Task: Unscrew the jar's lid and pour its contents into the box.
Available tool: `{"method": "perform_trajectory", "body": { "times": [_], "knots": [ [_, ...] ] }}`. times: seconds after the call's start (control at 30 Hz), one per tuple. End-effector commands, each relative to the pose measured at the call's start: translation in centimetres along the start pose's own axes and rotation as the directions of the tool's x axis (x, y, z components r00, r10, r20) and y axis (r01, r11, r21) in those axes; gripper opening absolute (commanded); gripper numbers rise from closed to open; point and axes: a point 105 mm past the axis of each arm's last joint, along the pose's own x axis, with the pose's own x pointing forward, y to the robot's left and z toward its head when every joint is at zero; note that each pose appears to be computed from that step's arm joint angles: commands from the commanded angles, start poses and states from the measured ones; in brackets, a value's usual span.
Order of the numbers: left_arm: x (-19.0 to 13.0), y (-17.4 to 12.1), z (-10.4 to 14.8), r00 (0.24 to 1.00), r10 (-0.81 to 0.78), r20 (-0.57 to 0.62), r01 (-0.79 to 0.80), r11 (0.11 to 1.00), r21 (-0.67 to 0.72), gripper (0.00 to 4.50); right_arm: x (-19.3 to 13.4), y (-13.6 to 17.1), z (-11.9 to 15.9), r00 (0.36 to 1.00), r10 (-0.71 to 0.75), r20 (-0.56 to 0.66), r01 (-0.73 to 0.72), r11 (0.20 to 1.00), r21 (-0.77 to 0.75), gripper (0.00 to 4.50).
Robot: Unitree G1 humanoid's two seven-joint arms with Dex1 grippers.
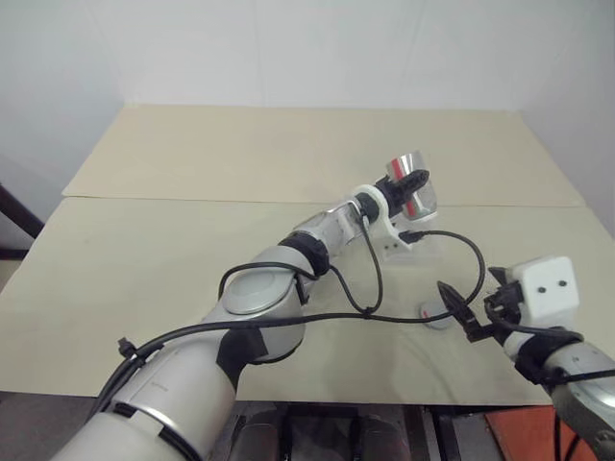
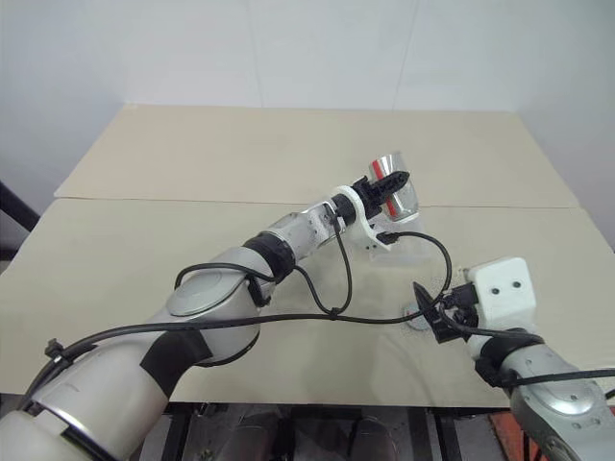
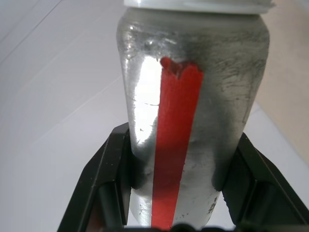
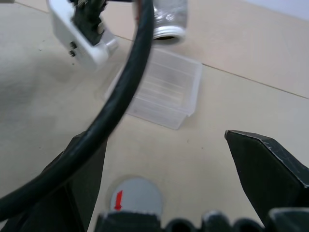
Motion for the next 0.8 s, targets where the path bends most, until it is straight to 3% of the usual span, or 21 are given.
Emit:
{"method": "perform_trajectory", "body": {
  "times": [0.03,0.2,0.3,0.43,0.5,0.53,0.6,0.63,0.73,0.8],
  "knots": [
    [0.6,1.8,-0.5,0.999,0.046,-0.011,-0.046,0.998,0.035,2.12,-0.8,-0.1,1.5,0.997,-0.025,0.07,0.025,1.0,-0.005,4.47],
    [0.6,1.5,-0.8,0.999,0.026,-0.03,-0.026,1.0,-0.005,2.12,-1.0,0.1,1.2,0.998,-0.032,0.052,0.032,0.999,-0.003,4.47],
    [0.5,1.0,-1.5,0.996,-0.016,-0.087,0.0,0.984,-0.178,2.12,-1.0,0.2,1.3,0.998,-0.035,0.051,0.035,0.999,-0.002,4.47],
    [0.1,-0.1,-3.0,0.977,-0.11,-0.181,0.005,0.866,-0.501,2.12,-1.0,0.3,1.2,0.998,-0.036,0.046,0.037,0.999,-0.004,4.47],
    [-0.4,-1.1,-4.3,0.957,-0.179,-0.227,-0.022,0.738,-0.674,2.12,-1.0,0.4,1.2,0.998,-0.035,0.044,0.035,0.999,-0.002,4.47],
    [-0.8,-1.8,-4.9,0.943,-0.227,-0.241,-0.046,0.633,-0.773,2.12,-0.9,0.4,1.2,0.999,-0.032,0.044,0.032,0.999,-0.004,4.47],
    [-1.5,-3.2,-5.8,0.924,-0.306,-0.23,-0.1,0.388,-0.916,2.12,-0.8,0.6,1.4,0.999,-0.02,0.05,0.02,1.0,-0.003,4.47],
    [-1.8,-3.7,-6.0,0.923,-0.325,-0.206,-0.14,0.215,-0.966,2.12,-0.8,0.7,1.5,0.999,-0.013,0.053,0.014,1.0,-0.007,4.47],
    [-2.5,-4.4,-6.2,0.946,-0.305,-0.113,-0.183,-0.212,-0.96,2.12,-0.8,1.0,1.6,0.998,0.008,0.059,-0.008,1.0,-0.007,4.47],
    [-3.3,-4.9,-6.2,0.965,-0.254,-0.072,-0.162,-0.351,-0.922,2.12,-0.7,1.1,1.6,0.998,0.023,0.058,-0.022,1.0,-0.014,4.47]
  ]
}}
